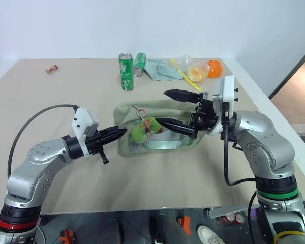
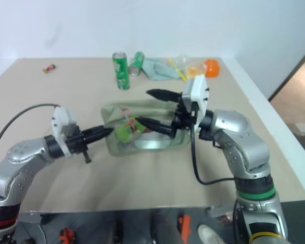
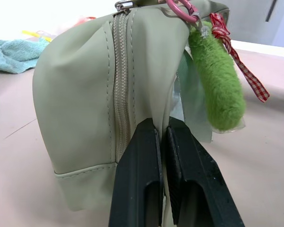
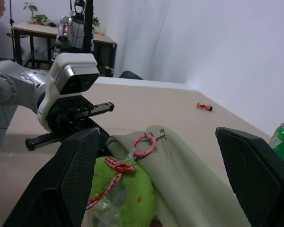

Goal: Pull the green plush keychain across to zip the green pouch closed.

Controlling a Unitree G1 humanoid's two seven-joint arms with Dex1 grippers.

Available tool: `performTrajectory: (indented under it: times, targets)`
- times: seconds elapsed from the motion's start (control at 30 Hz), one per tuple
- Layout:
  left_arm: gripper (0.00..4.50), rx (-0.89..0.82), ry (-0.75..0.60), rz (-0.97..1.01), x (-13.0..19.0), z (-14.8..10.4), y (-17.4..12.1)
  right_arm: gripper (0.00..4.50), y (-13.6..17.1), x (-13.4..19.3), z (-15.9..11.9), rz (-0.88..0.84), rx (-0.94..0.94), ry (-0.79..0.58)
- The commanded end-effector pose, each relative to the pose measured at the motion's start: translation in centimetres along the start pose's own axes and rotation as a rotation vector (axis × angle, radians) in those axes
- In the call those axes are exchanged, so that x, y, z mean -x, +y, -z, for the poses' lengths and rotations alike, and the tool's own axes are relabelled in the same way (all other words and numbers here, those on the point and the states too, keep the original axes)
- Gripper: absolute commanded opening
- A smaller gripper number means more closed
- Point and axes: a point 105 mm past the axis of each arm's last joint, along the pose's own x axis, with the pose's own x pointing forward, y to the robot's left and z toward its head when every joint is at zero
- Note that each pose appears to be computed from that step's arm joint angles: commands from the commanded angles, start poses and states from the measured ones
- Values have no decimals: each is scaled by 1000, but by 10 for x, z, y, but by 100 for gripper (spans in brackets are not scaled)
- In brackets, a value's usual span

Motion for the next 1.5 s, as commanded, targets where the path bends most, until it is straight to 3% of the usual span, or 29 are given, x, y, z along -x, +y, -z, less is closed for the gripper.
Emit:
performTrajectory:
  times: [0.03,0.23,0.33,0.57,0.6,0.7,0.87,1.5]
  targets:
    - [0,-34,-39,12,-1,-11,-6,408,5,-3,5,-24,-3,-2]
    - [0,-38,-40,10,-2,-12,-6,408,7,-5,22,-26,-41,27]
    - [0,-41,-39,10,-3,-12,-6,329,7,-5,27,-27,-55,36]
    - [0,-42,-38,4,-2,-12,-5,81,11,-7,34,-36,-54,45]
    - [0,-42,-37,2,-2,-12,-5,64,13,-7,34,-41,-55,46]
    - [0,-43,-36,0,-2,-12,-4,82,16,-5,36,-60,-89,56]
    - [0,-42,-33,2,-3,-10,-5,252,11,-4,40,-20,-55,68]
    - [0,-48,-18,-2,0,-8,-4,252,-9,5,52,98,-52,103]
